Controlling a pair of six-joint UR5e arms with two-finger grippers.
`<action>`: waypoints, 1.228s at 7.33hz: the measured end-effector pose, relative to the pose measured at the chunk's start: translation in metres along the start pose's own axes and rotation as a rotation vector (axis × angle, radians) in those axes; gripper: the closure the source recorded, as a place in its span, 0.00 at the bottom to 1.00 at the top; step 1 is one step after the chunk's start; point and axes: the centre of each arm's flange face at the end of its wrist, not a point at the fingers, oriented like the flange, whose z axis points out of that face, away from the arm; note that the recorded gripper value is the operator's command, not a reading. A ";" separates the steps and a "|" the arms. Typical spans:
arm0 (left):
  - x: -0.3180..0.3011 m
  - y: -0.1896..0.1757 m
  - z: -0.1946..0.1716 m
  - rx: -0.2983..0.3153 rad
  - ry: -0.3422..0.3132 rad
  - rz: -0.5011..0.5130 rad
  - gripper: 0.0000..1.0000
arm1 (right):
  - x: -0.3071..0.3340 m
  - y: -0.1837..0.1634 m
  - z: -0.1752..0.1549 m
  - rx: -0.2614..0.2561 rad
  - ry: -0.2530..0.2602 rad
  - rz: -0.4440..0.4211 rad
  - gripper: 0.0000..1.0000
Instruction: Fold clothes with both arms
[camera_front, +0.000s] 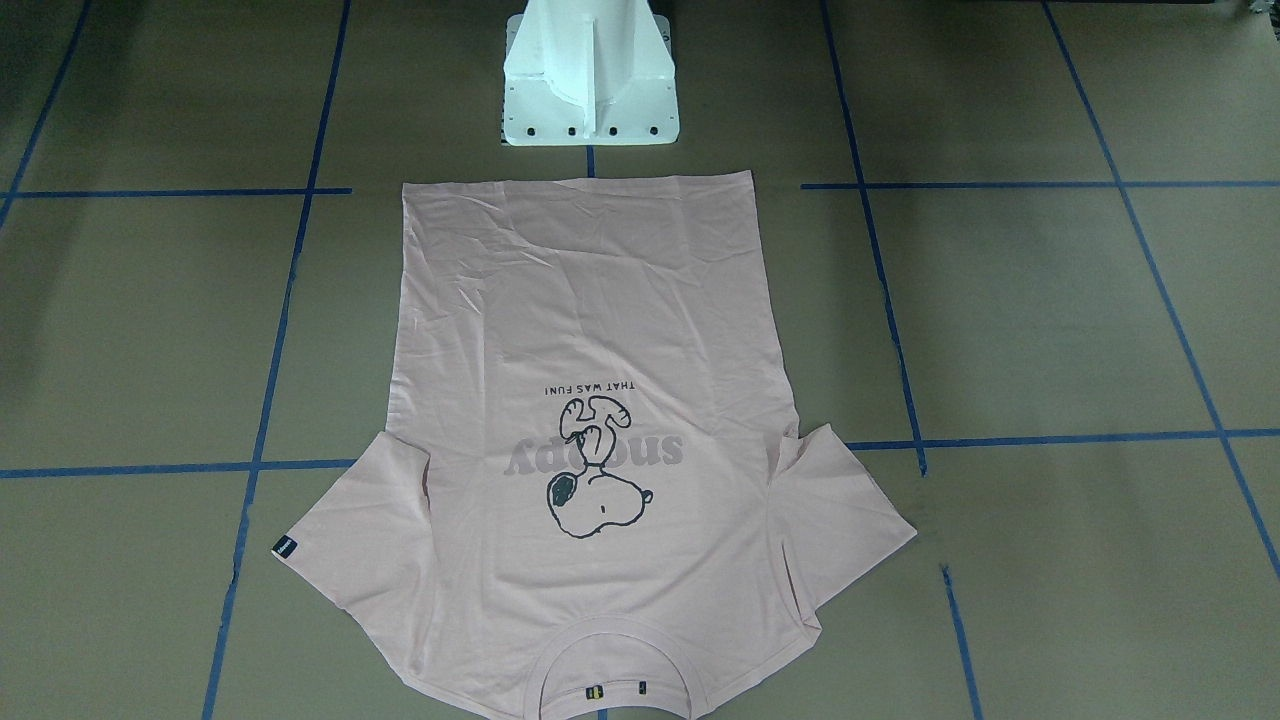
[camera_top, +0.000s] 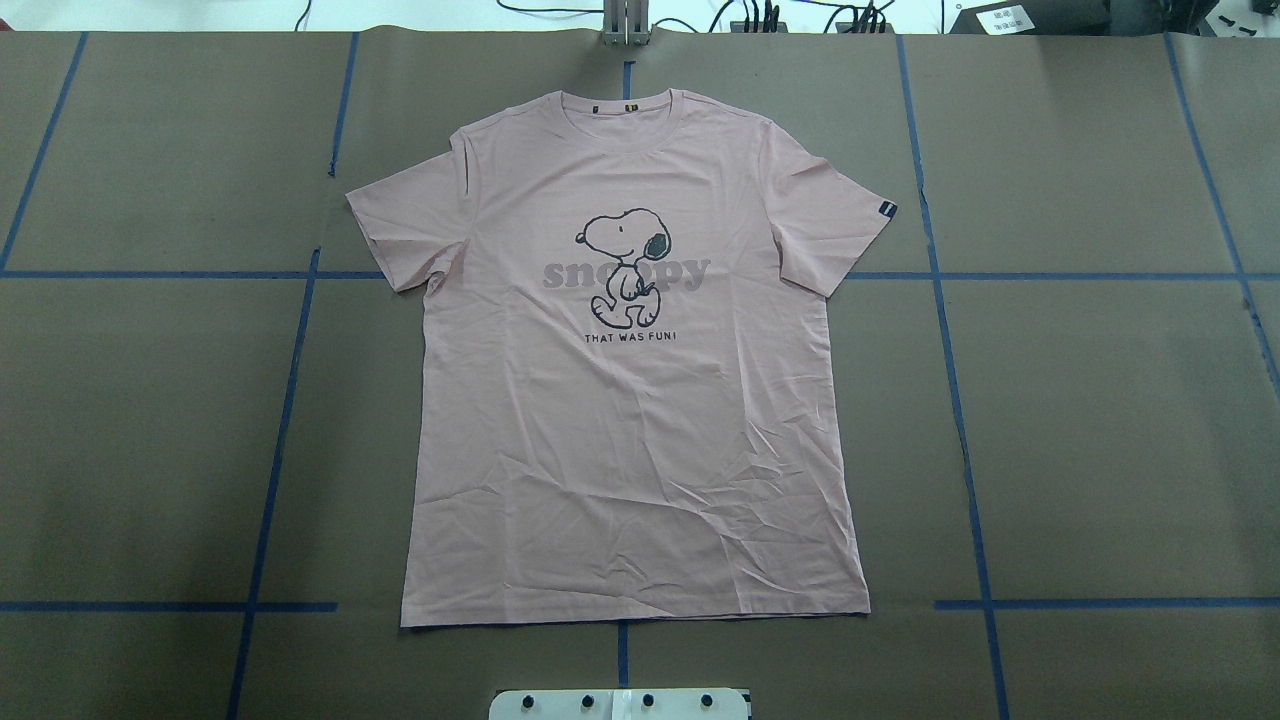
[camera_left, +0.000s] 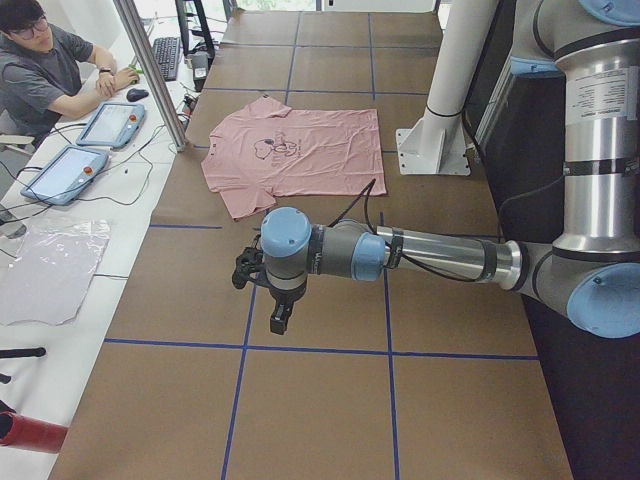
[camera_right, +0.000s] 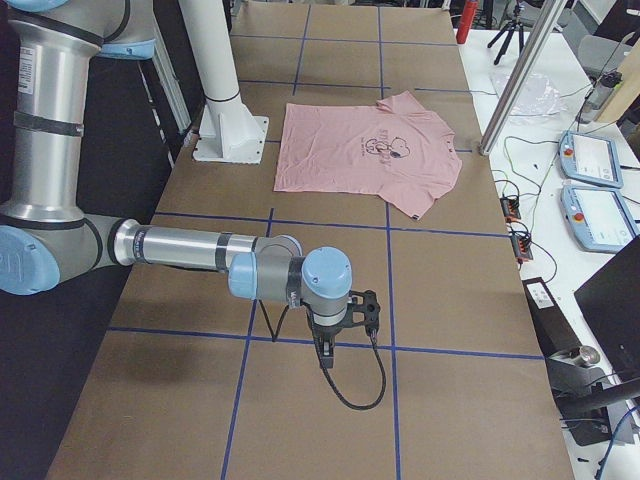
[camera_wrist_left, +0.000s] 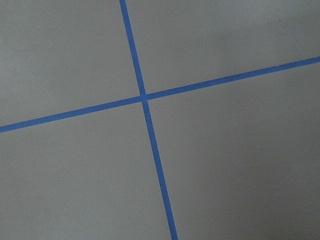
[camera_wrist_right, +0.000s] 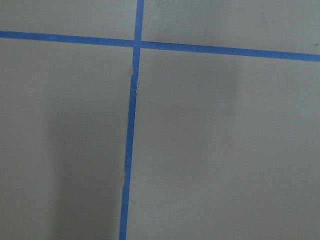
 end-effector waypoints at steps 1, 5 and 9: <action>-0.001 0.000 0.000 0.000 -0.001 0.002 0.00 | 0.000 0.000 0.000 0.001 0.000 0.000 0.00; 0.009 -0.007 -0.008 0.050 -0.008 0.065 0.00 | -0.026 -0.037 -0.017 0.039 -0.010 -0.052 0.00; 0.037 -0.061 -0.036 0.307 -0.036 0.336 0.00 | -0.085 -0.132 -0.045 0.189 -0.009 -0.257 0.00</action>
